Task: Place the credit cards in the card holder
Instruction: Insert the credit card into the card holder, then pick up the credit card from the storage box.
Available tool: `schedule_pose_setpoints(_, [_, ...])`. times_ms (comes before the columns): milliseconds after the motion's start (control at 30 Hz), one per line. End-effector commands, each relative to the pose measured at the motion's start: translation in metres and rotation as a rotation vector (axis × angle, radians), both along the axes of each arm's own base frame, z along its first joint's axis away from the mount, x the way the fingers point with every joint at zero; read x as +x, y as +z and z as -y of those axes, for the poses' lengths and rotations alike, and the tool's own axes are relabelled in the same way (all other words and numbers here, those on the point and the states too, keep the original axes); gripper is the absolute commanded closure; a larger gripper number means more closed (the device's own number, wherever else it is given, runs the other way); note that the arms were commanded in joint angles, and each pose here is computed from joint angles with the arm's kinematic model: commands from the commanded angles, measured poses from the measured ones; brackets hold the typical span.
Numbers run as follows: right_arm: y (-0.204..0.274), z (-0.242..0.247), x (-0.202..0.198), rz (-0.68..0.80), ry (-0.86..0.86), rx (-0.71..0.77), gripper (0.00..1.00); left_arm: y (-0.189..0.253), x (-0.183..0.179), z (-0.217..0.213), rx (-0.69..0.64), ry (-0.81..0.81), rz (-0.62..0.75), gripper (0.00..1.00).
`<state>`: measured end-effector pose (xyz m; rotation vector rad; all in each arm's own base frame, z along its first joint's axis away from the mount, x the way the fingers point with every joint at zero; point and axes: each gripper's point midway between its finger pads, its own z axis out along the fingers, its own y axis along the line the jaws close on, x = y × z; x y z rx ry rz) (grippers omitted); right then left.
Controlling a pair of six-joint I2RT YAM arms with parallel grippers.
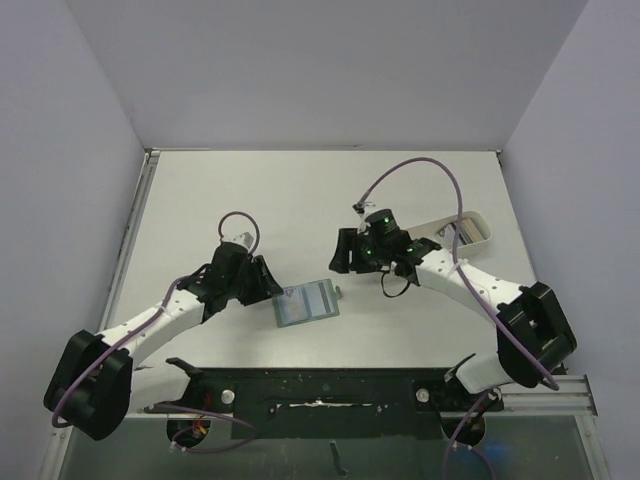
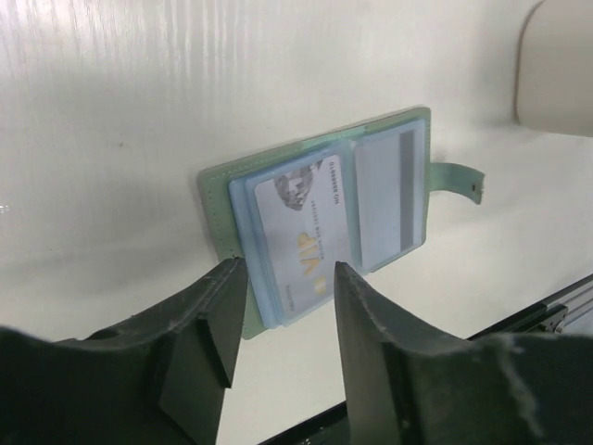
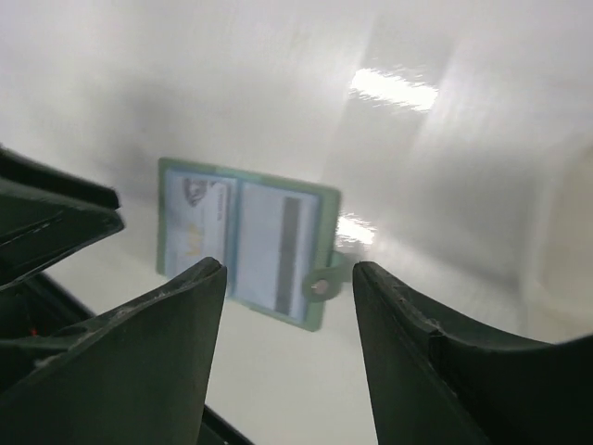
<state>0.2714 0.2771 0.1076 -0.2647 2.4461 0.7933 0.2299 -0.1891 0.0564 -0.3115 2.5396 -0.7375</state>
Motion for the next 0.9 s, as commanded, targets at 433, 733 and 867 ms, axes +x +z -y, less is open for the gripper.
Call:
schedule_pose_setpoints(433, [0.053,0.239,0.068,0.136,-0.507,-0.601,0.42,0.100,0.031,0.001,0.035,-0.121,0.296,0.23])
schedule_pose_setpoints(733, [0.044,0.317,0.087,0.092,-0.574,-0.785,0.41,0.102,0.026,-0.002,0.056,-0.175,0.327,0.21])
schedule_pose_setpoints(867, [0.036,0.323,0.099,0.083,-0.540,-0.817,0.35,0.102,0.022,-0.005,0.070,-0.191,0.324,0.21])
